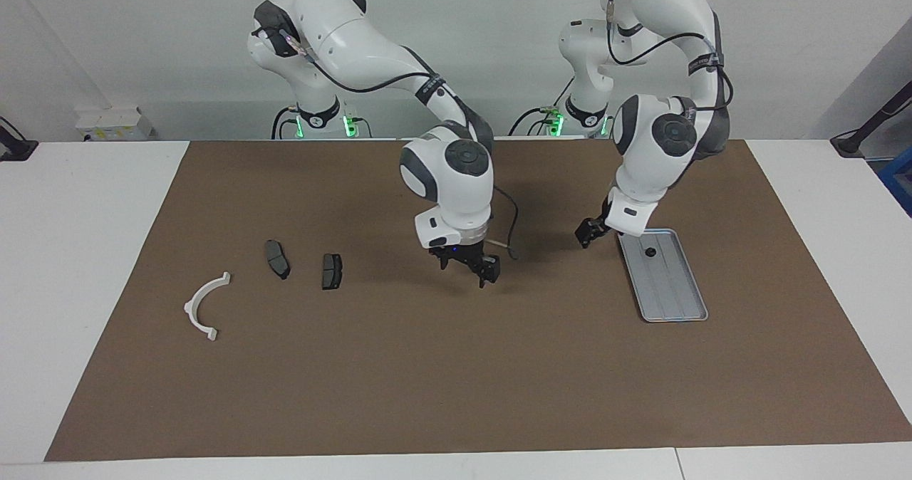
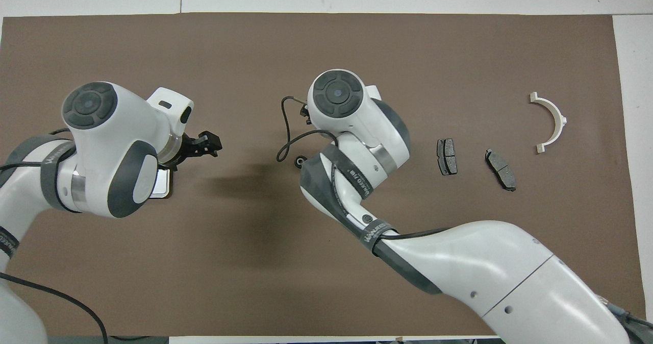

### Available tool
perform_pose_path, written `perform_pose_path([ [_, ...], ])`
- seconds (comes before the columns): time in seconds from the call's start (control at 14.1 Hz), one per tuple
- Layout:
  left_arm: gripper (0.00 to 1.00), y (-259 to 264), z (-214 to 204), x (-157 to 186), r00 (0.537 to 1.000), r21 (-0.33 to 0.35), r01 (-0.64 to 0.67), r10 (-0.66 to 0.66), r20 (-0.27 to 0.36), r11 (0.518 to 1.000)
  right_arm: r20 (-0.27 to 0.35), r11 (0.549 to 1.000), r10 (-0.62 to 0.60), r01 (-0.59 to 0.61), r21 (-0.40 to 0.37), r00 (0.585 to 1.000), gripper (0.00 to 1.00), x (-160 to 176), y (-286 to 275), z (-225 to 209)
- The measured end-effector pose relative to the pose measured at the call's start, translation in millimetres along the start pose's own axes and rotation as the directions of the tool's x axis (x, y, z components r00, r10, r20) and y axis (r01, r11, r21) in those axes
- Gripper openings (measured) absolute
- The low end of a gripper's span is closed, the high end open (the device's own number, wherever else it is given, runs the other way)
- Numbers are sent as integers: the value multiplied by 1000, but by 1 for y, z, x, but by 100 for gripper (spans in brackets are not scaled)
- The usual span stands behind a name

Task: Pick bearing gear from pile to tray
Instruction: 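Set the black gear down at the table center with the right gripper, then grasp the gear with the left gripper while the right gripper returns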

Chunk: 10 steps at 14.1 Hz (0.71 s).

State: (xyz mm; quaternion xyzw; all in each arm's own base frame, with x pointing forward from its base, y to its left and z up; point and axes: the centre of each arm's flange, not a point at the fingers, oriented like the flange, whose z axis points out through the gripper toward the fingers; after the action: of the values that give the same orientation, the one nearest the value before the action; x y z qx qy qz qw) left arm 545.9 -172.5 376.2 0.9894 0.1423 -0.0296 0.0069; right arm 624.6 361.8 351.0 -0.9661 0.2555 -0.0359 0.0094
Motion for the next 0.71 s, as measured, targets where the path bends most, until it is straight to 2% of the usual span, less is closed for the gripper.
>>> perform_pose_path([
  [0.21,100,64,23,-31,996,-16,92,-92,-21,996,33,997,-83,83,2,996,100,49,36,-20],
  [0.43,100,134,48,-52,987,-45,153,-154,-35,987,52,985,-170,171,-20,984,100,72,61,-31],
  [0.71,100,168,71,-56,986,-57,162,-164,-38,985,48,951,-309,310,-15,950,100,103,89,-43],
])
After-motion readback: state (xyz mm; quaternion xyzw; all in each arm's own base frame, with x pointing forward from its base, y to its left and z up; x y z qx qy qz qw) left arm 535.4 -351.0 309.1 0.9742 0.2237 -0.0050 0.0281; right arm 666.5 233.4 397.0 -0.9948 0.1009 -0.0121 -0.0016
